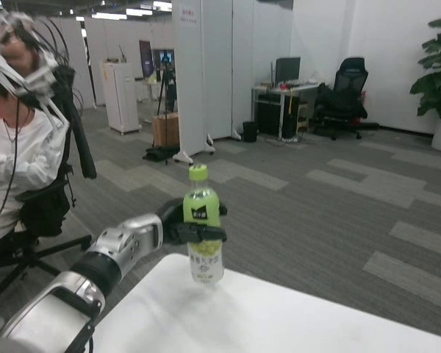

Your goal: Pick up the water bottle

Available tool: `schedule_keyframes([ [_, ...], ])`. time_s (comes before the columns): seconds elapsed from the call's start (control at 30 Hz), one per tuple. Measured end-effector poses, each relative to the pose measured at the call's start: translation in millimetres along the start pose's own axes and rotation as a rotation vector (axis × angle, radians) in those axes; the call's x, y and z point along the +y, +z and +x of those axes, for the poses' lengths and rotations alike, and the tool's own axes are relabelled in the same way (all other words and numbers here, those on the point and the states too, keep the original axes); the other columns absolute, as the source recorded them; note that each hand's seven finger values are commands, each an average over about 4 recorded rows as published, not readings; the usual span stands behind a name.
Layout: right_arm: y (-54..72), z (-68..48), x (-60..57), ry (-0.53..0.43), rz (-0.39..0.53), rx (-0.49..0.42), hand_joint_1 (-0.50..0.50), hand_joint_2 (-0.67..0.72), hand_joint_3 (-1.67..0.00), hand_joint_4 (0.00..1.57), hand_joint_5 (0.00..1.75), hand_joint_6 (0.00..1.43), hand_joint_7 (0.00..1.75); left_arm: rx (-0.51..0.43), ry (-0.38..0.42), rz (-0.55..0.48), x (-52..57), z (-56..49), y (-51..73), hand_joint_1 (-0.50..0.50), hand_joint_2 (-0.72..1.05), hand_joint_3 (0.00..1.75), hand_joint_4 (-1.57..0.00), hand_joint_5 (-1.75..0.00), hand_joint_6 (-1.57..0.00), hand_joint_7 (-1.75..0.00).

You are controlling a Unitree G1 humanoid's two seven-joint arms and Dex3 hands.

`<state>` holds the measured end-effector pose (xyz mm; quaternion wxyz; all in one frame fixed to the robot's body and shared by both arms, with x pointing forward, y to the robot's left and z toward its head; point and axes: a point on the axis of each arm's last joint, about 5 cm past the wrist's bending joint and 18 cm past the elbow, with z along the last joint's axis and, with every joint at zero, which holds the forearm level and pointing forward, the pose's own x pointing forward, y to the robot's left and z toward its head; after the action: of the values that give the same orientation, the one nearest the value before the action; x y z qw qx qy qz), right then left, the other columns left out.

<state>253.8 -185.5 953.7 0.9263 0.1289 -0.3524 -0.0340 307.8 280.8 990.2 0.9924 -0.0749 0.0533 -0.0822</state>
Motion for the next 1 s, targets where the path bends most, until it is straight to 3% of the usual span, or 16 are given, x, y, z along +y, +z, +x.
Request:
schedule_keyframes([
  [0.27, -0.4, -0.3, 0.1, 0.000, 0.002, 0.002, -0.46, 0.72, 0.00, 0.00, 0.00, 0.00, 0.00, -0.040, -0.120, 0.078, -19.6, -1.2, 17.1, -0.50, 1.05, 0.09, -1.57, -1.75, -1.36, -1.61],
  [1.0, -0.3, 0.7, 5.8, 0.103, 0.009, 0.049, -0.46, 0.72, 0.00, 0.00, 0.00, 0.00, 0.00, -0.043, -0.223, 0.181, -43.6, 2.7, 21.7, -0.50, 1.05, 0.09, -1.57, -1.75, -1.36, -1.61],
])
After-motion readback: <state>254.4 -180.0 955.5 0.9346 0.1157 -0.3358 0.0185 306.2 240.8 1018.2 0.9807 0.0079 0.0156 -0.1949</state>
